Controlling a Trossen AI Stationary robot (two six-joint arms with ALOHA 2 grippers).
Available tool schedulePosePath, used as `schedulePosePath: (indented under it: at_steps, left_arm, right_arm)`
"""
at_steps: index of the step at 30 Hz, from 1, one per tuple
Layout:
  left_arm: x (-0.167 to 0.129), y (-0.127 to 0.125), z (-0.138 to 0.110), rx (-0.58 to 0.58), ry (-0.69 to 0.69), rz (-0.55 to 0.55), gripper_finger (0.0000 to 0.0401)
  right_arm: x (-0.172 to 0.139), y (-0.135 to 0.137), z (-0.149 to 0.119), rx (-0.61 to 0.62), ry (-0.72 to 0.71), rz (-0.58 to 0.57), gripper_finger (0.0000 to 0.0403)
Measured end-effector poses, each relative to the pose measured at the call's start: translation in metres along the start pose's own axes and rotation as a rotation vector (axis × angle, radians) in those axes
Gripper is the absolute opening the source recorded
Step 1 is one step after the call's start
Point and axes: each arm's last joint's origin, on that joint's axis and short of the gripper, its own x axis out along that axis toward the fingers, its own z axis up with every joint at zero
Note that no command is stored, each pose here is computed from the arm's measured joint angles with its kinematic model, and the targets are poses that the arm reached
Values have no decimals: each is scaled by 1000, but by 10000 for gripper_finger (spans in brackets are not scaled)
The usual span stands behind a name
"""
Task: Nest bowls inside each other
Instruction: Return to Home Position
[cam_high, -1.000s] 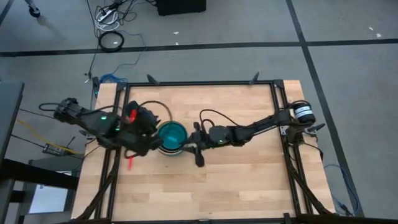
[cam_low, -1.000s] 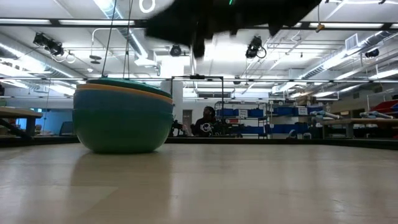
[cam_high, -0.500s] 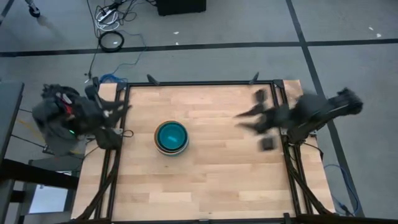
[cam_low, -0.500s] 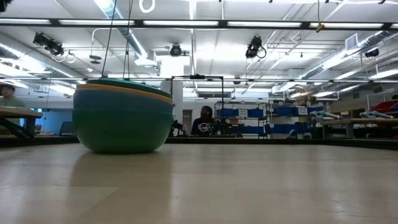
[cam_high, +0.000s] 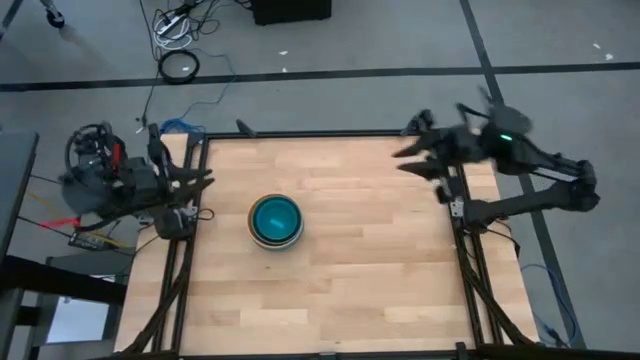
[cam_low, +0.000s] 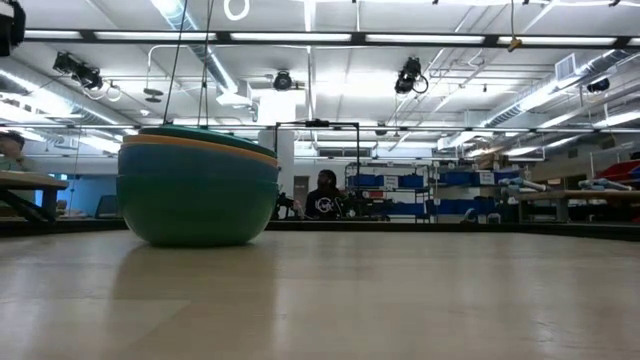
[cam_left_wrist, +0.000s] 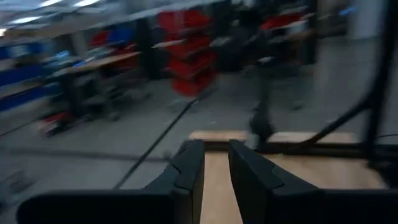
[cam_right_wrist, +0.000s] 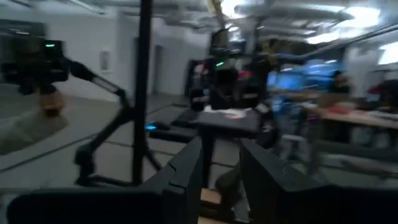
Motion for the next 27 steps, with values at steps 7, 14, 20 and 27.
schedulePosePath:
  at_steps: [7,14,20,27]
  left_arm:
    - [0,24,-25,-8,-165,-27,81]
    - [-6,46,-68,-71,-262,-10,81]
    - [-6,50,-84,-53,-288,37,81]
    - [7,42,-109,-12,-203,165,81]
  right_arm:
    - [34,-54,-29,58,-13,115,96]
    - [35,-70,-32,58,-38,121,96]
    - [40,-74,-39,67,-17,119,96]
    - [62,-88,-70,73,50,122,96]
